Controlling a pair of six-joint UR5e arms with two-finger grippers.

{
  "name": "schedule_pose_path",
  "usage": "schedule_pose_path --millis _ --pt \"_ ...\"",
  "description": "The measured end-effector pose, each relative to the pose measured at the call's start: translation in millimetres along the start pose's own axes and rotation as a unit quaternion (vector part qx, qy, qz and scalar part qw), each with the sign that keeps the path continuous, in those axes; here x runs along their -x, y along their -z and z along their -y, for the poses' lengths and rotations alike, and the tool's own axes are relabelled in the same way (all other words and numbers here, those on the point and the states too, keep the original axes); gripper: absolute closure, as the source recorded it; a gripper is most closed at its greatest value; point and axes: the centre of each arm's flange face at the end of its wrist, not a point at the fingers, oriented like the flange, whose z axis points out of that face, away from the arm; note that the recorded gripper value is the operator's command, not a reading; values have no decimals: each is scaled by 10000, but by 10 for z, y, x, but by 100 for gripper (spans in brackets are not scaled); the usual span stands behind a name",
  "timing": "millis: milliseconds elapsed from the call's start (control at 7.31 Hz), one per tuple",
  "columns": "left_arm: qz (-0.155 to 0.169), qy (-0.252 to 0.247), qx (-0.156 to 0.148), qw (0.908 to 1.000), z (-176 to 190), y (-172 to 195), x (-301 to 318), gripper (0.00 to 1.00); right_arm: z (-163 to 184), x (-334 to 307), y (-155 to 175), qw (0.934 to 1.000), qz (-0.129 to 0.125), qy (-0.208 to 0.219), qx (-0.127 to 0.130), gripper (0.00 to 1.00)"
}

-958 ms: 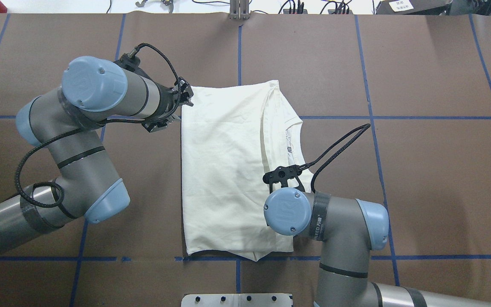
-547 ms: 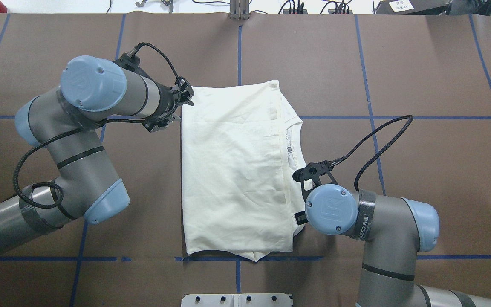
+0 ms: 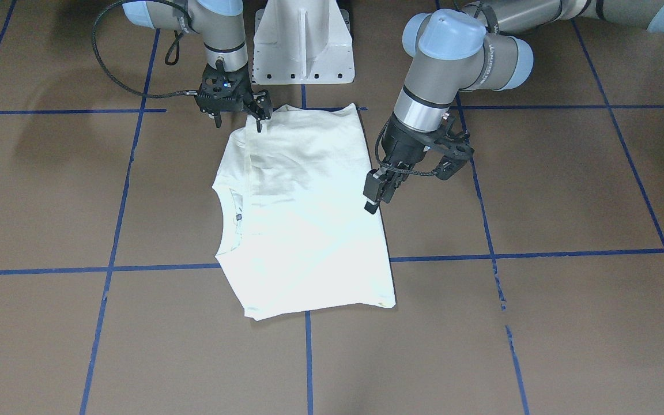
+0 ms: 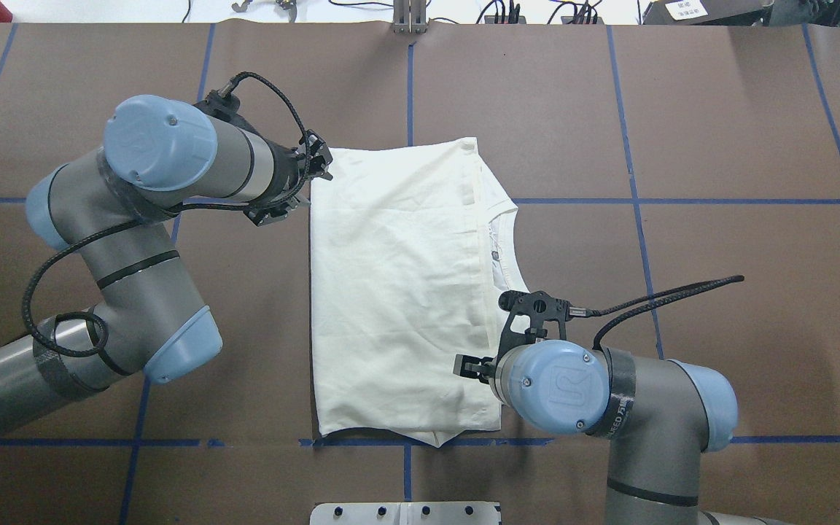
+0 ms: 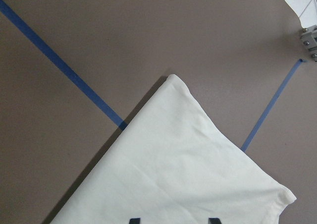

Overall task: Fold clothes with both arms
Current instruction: 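Move both grippers to the shirt's near corners, right gripper at the collar side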

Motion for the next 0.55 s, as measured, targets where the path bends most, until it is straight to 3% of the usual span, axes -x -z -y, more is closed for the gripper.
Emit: schedule_pose_path --millis 137,411,547 --pt "17 -4 -2 10000 -7 -17 12 45 -116 5 -43 9982 96 -586 -34 23" --pt "50 -11 -5 10000 -20 -49 31 45 -261 -20 -201 9924 36 -1221 -116 30" --pt "53 -8 0 10000 -30 -51 33 45 -299 -24 -285 9907 -27 -1356 -133 54"
